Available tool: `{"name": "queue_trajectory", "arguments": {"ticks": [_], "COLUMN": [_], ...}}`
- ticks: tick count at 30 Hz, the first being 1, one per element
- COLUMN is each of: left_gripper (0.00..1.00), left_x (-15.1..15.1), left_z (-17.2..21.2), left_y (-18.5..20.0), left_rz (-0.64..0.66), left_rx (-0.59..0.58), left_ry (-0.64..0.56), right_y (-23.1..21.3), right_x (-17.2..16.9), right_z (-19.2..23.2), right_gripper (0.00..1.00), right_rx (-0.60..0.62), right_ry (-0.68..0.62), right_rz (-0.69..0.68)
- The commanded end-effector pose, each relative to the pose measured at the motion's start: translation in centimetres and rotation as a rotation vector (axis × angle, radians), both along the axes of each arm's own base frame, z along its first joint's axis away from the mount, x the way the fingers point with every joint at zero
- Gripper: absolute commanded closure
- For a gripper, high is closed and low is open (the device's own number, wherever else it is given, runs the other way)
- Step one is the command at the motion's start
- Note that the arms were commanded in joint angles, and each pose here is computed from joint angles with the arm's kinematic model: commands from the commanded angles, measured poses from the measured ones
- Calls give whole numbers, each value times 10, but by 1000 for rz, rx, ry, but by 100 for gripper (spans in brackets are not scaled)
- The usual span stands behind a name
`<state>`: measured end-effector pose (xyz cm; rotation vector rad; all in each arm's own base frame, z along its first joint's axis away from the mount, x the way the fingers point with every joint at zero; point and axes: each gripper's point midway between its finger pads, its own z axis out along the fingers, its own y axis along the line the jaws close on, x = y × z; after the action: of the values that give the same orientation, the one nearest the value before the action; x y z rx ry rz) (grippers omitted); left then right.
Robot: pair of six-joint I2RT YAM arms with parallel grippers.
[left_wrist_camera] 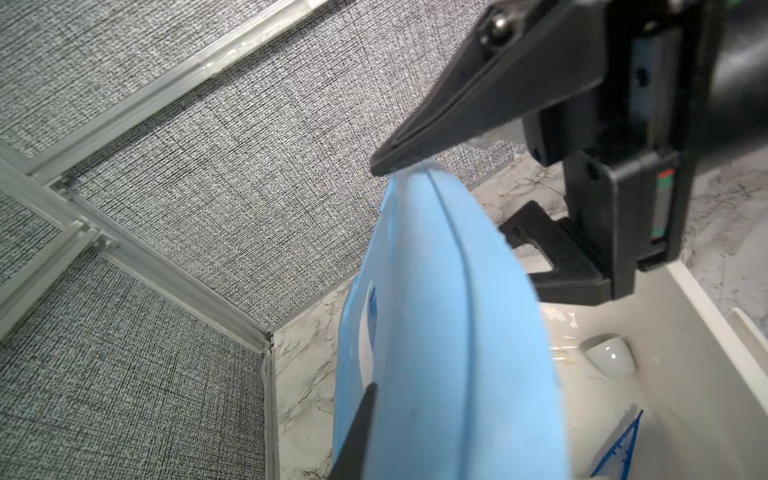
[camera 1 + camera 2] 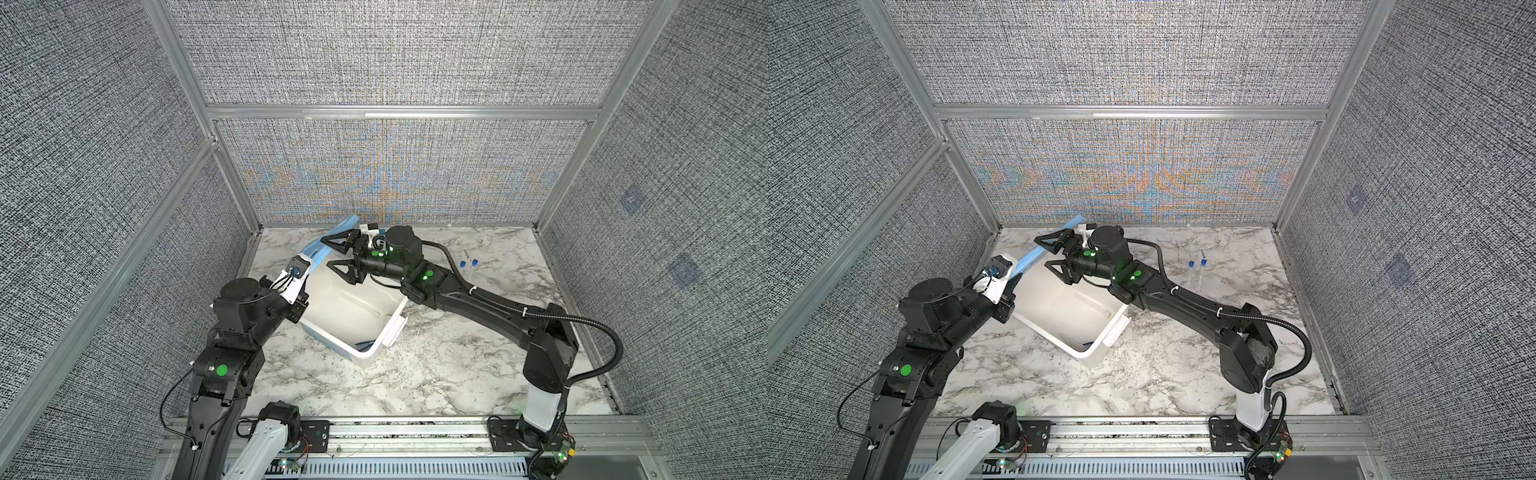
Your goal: Organize the chemistry lab equipment
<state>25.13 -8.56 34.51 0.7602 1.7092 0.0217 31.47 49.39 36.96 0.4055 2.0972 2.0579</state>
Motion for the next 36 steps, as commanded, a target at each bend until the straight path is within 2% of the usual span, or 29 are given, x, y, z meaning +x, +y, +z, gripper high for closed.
{"name": "queue_trajectory", "arguments": {"ticks": [1, 8, 12, 13, 15, 17, 18, 19, 20, 23, 26, 30, 33, 36], "left_gripper": [94, 92, 84, 84, 82, 80, 76, 65, 48, 23, 13, 8, 6, 6], "left_x": [-17, -24, -26, -27, -29, -31, -32, -33, -35, -44, -56, -71, -81, -93], "left_z": [-21, -26, -30, -30, -29, -27, -26, -25, -25, -27, -28, -23, -15, -8], "left_y": [-20, -15, -13, -13, -13, -15, -16, -17, -19, -26, -33, -41, -49, -63], "left_rz": [-142, -151, -152, -153, -160, -171, -177, -187, -196, -257, -326, -384, -443, -536], "left_rx": [2, 78, 115, 118, 121, 117, 114, 111, 108, 110, 119, 88, 31, -75], "left_ry": [65, 23, 15, 9, -9, -27, -31, -39, -46, -67, -101, -148, -154, -108], "right_y": [-1, 2, 3, 3, 2, 1, 1, 1, 0, -1, -2, -3, -9, -16], "right_x": [-3, -6, -6, -6, -4, -4, -4, -4, -4, -2, -3, -5, -6, -7], "right_z": [-8, -25, -33, -35, -37, -38, -40, -41, -43, -46, -50, -59, -71, -88], "right_gripper": [36, 44, 48, 50, 61, 66, 70, 71, 72, 75, 80, 80, 83, 85], "right_rx": [-58, -117, -124, -126, -121, -112, -110, -105, -100, -79, -68, -63, -67, -72], "right_ry": [27, 68, 79, 83, 84, 93, 95, 99, 107, 113, 115, 127, 136, 151], "right_rz": [8, 29, 34, 29, 19, 9, 8, 7, 5, -4, -4, 5, 6, 7]}}
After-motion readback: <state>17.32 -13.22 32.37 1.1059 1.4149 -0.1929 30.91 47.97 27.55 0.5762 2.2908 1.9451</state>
